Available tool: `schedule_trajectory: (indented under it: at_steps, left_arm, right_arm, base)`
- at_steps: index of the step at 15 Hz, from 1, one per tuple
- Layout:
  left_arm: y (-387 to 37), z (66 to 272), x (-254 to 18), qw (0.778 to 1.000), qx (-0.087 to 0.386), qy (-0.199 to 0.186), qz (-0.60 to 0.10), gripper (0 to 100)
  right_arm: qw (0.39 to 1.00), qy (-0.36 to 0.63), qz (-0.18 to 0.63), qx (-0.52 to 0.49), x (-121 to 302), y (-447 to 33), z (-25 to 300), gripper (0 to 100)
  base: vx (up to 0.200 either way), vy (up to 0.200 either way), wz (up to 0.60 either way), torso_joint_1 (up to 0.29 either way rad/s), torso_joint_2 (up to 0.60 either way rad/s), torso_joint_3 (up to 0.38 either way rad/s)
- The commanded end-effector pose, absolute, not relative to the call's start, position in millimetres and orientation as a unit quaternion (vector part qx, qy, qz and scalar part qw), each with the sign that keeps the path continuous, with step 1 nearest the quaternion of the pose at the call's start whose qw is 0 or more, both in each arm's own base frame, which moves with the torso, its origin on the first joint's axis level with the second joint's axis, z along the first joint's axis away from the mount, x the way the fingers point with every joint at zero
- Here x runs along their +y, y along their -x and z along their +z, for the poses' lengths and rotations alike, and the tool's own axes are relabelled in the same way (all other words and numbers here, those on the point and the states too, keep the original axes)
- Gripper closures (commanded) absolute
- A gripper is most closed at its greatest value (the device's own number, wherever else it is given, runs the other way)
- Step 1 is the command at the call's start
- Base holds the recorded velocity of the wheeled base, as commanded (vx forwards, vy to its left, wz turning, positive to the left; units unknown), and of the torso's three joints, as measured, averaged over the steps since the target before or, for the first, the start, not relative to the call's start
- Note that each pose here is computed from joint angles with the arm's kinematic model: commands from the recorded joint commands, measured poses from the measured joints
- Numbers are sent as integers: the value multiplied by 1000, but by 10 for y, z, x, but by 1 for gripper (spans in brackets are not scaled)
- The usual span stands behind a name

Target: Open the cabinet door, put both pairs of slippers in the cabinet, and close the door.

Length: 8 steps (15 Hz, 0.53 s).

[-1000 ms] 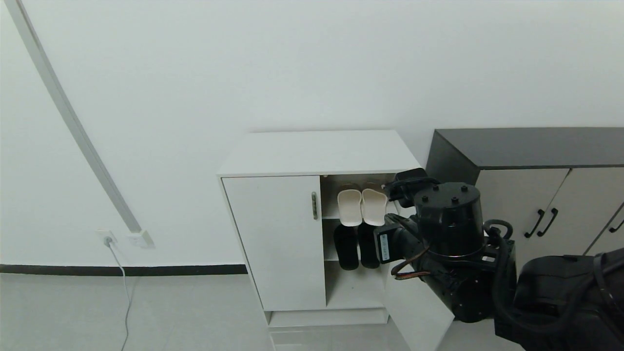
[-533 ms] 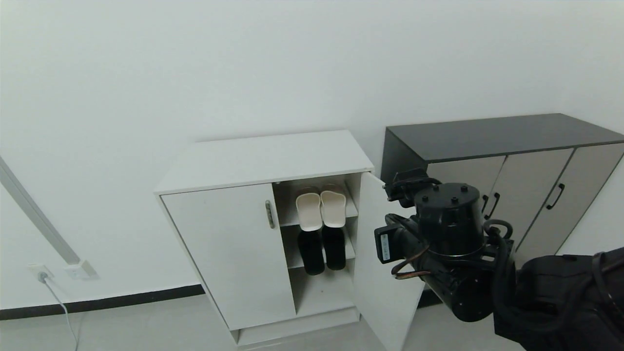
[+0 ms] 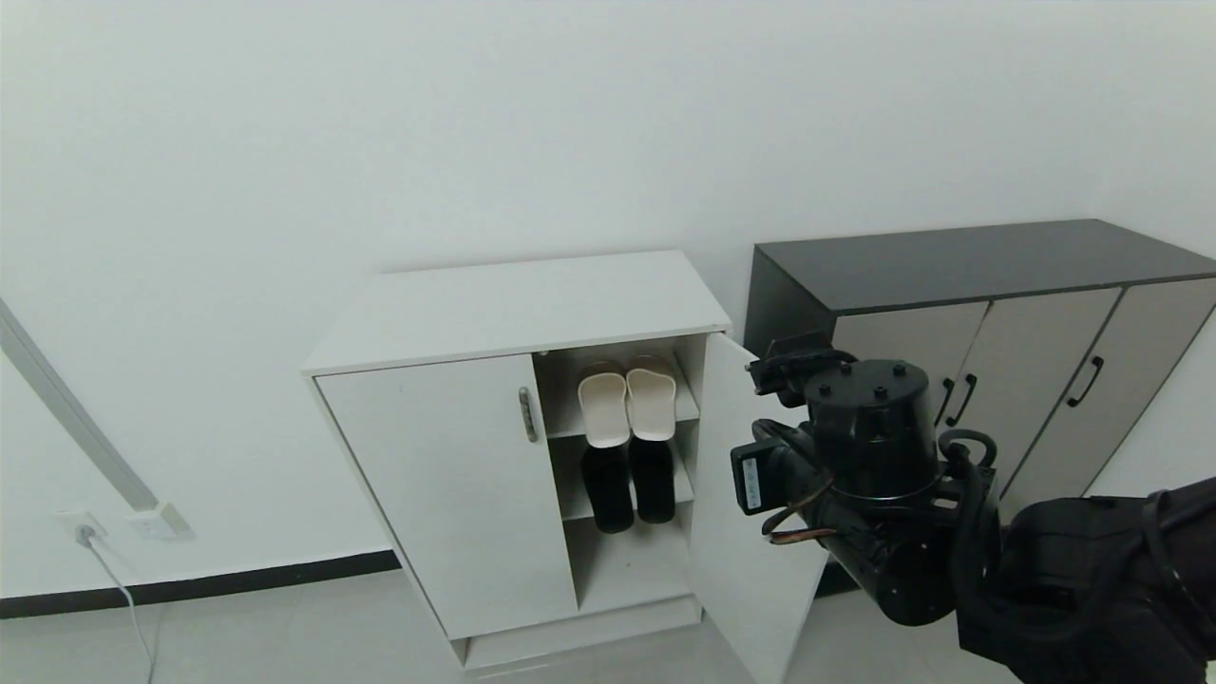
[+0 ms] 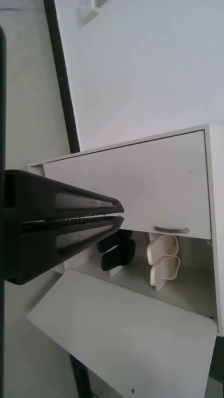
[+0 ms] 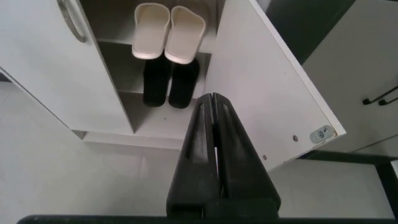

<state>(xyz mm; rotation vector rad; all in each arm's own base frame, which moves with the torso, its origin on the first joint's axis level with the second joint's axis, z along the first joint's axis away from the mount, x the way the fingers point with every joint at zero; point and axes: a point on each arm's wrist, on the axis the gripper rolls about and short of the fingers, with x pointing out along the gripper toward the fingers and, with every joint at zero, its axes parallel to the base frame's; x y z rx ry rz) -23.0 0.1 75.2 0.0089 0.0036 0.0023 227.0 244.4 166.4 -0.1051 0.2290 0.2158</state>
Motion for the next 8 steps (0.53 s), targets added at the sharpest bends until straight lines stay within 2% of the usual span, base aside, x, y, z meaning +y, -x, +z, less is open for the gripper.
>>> schedule_trajectory:
  at_steps: [1,2,8]
  left_arm:
    - [228,749,1,1000,3,-5,2,100]
    - [229,753,2,1000,2,-4,2,100]
    - [229,753,2,1000,2,-5,2,100]
  right_arm:
    - [986,53,108,115,2451,-2270,1655,100]
    - [986,53,108,115,2451,-2270,1655,100]
    - [987,58,90,118,2397,-2394,1594,100]
  base:
    - [-200,0,0,7,12,-7]
    - [-200,0,0,-12,2,2]
    - [0,0,0,0,0,0]
